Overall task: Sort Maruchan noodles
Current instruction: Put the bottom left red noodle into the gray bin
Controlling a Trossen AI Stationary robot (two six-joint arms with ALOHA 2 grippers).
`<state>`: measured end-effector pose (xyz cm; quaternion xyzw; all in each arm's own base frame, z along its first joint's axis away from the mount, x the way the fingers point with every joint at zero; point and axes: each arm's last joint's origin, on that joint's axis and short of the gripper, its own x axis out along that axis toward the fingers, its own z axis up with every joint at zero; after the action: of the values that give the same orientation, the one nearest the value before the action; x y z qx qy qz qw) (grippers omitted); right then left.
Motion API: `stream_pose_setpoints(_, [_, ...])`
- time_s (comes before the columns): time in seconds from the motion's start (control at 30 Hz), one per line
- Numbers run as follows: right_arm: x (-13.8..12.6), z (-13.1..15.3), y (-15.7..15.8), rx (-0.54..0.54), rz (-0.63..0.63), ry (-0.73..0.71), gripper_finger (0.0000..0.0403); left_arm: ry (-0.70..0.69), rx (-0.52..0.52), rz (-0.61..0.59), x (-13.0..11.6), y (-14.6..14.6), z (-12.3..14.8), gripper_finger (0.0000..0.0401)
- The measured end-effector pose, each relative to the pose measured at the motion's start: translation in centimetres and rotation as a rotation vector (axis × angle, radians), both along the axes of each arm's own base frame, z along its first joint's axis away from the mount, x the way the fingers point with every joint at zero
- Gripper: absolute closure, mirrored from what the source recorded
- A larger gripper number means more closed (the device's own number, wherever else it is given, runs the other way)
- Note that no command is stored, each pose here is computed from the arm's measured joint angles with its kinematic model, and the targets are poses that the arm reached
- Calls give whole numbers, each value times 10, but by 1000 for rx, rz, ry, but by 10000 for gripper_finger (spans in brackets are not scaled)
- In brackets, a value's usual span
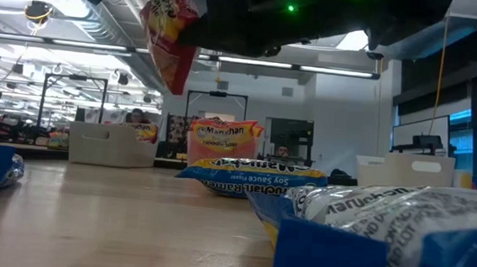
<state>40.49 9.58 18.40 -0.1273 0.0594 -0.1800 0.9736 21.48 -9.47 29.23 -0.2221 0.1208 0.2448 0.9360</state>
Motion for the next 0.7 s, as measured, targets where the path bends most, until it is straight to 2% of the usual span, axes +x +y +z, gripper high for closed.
stream_pose_setpoints(0.3, [0,-1,0,-15,11,17,389,11,2,-10,0,0,-1,372])
stream_pose_setpoints(0.53, [0,-2,1,-32,24,37,399,39,28,-42,0,-1,-2,352])
stream_pose_setpoints(0.7, [0,-3,1,-34,40,53,401,50,45,-86,-7,2,4,321])
